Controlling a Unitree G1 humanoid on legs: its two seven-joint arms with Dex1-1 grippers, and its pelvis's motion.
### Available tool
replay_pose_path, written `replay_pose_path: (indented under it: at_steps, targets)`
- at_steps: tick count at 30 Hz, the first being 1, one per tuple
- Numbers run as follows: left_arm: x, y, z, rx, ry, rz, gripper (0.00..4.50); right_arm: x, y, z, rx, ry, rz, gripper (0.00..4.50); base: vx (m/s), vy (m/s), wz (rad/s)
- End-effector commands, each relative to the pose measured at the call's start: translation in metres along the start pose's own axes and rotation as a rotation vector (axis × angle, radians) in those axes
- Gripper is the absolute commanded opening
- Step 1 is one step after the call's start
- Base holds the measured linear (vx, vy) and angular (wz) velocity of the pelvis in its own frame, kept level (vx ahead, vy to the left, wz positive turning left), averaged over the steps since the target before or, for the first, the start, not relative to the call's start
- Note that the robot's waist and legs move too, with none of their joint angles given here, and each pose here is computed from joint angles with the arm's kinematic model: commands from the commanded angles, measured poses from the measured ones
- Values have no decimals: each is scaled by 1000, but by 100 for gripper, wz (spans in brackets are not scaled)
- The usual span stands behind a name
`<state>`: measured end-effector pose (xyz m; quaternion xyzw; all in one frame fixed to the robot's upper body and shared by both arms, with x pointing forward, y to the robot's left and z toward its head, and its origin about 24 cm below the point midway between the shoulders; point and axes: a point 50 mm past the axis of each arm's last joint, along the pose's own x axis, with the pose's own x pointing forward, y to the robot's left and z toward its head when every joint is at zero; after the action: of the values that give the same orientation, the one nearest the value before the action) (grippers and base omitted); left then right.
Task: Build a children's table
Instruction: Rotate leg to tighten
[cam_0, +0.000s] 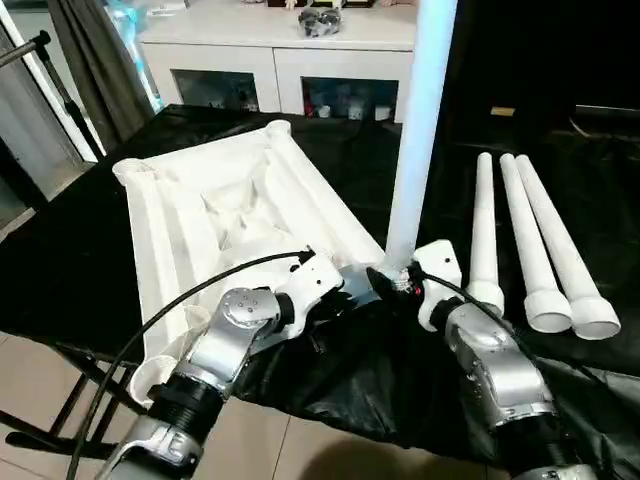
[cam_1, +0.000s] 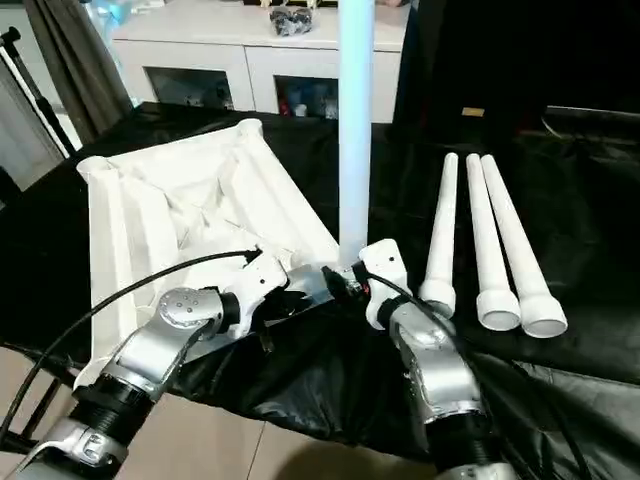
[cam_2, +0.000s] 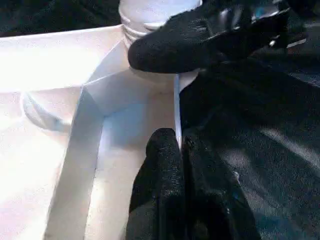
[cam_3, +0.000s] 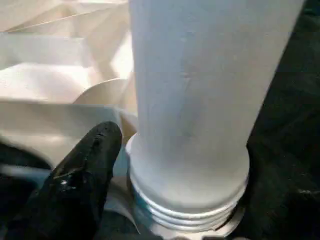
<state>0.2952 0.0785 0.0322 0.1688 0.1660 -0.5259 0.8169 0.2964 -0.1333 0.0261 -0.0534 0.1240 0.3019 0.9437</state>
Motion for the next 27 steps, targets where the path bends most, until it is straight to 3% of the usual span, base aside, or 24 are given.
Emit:
replay_pose_path:
  at_steps: [1,7,11,18,27]
  targets:
    - [7,-15,-2,15,-13,-116,0,8,19,-3,1,23,155,384,0,0,0]
    - [-19,-5,-10,35,10,-214,0,-12,0,3,-102,50,376,384,0,0,0]
    - [-32,0,-15,40,40,-284,0,-23,-4,7,-92,77,536,384,0,0,0]
    - [-41,8,-20,58,86,-328,0,-28,-4,8,-93,122,659,313,0,0,0]
    - [-38,9,-18,47,62,-328,0,-28,3,5,-67,109,678,275,0,0,0]
